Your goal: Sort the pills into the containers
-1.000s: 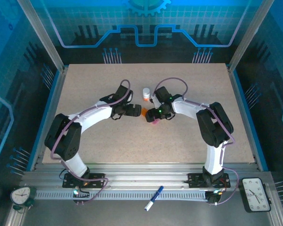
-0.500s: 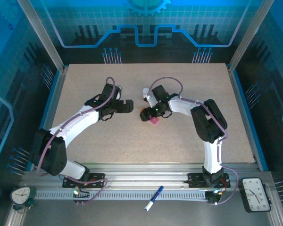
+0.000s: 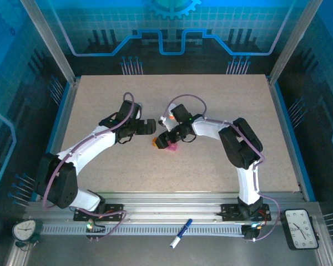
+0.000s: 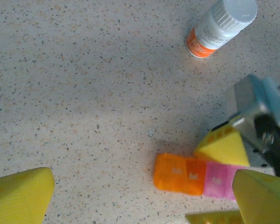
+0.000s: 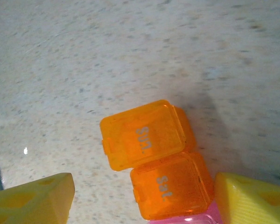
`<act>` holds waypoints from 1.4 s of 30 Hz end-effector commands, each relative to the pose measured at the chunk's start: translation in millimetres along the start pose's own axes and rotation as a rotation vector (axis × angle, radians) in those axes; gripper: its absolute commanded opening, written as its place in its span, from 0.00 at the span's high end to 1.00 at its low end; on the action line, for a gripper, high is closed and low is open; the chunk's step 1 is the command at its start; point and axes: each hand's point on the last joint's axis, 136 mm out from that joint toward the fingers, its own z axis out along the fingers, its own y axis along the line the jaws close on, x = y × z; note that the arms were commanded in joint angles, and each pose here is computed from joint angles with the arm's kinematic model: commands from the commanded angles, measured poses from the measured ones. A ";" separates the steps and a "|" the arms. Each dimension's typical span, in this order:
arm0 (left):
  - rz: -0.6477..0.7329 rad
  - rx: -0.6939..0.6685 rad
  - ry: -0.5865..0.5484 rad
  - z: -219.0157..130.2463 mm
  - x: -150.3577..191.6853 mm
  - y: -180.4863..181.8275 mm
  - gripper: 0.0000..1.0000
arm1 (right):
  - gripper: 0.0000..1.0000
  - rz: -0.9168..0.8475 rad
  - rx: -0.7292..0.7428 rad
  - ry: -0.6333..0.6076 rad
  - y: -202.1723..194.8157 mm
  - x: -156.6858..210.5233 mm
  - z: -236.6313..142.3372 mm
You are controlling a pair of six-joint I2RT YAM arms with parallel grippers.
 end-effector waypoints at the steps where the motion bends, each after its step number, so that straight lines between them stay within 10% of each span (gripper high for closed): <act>1: -0.018 0.023 0.000 -6.5 0.7 -1.2 0.01 | 0.21 -0.040 -0.078 0.030 17.8 11.6 10.9; 18: -0.023 -0.025 0.041 0.1 21.9 14.1 0.01 | 0.18 0.111 0.287 0.010 -16.6 9.4 -53.6; 42: -0.039 -0.114 0.155 8.5 57.6 36.2 0.01 | 0.18 0.159 0.379 0.125 -44.3 37.5 -21.2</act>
